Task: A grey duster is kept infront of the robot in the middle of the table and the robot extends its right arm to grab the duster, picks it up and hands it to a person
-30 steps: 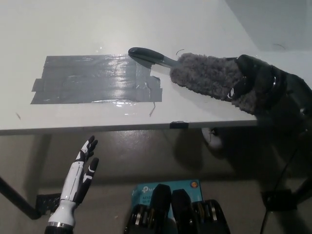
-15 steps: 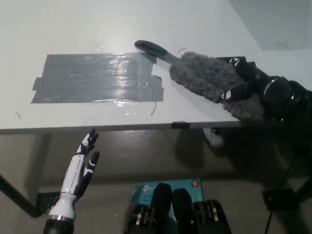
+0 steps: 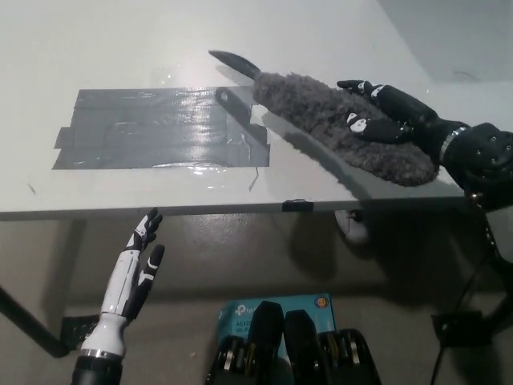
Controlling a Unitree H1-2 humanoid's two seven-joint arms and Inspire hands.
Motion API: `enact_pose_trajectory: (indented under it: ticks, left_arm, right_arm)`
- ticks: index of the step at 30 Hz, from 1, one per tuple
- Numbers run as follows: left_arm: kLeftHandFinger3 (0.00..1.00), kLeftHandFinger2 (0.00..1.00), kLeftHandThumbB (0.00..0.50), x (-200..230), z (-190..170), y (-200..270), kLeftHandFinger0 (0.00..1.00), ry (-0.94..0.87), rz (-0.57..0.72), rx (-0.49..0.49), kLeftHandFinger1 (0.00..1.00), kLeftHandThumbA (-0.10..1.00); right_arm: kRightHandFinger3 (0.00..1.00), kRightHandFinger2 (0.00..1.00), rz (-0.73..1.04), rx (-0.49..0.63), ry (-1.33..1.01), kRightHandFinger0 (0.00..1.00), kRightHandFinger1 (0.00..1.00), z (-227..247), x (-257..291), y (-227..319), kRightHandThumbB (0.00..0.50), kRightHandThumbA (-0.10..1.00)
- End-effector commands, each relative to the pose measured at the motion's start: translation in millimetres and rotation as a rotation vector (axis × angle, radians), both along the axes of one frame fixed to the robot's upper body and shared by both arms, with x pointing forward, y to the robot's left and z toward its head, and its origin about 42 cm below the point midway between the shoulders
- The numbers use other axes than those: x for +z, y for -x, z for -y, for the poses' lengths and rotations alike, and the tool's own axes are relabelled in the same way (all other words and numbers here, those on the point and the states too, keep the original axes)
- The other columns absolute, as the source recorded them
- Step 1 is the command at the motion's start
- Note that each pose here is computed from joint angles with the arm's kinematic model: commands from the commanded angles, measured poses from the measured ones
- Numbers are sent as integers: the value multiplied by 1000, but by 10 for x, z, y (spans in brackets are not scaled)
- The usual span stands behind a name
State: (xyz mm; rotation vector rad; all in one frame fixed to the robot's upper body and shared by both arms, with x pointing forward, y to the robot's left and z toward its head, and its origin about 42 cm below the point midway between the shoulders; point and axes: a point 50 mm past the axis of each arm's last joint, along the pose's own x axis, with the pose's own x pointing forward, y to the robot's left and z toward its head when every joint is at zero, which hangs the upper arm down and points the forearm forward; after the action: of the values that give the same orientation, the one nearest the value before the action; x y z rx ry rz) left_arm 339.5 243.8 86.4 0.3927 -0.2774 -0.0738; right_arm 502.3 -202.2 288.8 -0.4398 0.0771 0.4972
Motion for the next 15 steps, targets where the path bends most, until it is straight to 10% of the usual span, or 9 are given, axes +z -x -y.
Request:
enact_pose_trajectory:
  ticks: [1,15]
  left_arm:
    - [1000,1000,215,128,-59,-71,1000,-14,69,0,1000,1000]
    - [1000,1000,230,143,-69,-92,1000,-13,72,1,1000,1000]
  right_arm:
    - [995,949,9,86,-208,127,586,-48,259,68,173,-100]
    - [1000,838,-122,32,-861,0,447,-216,-96,227,126,-100]
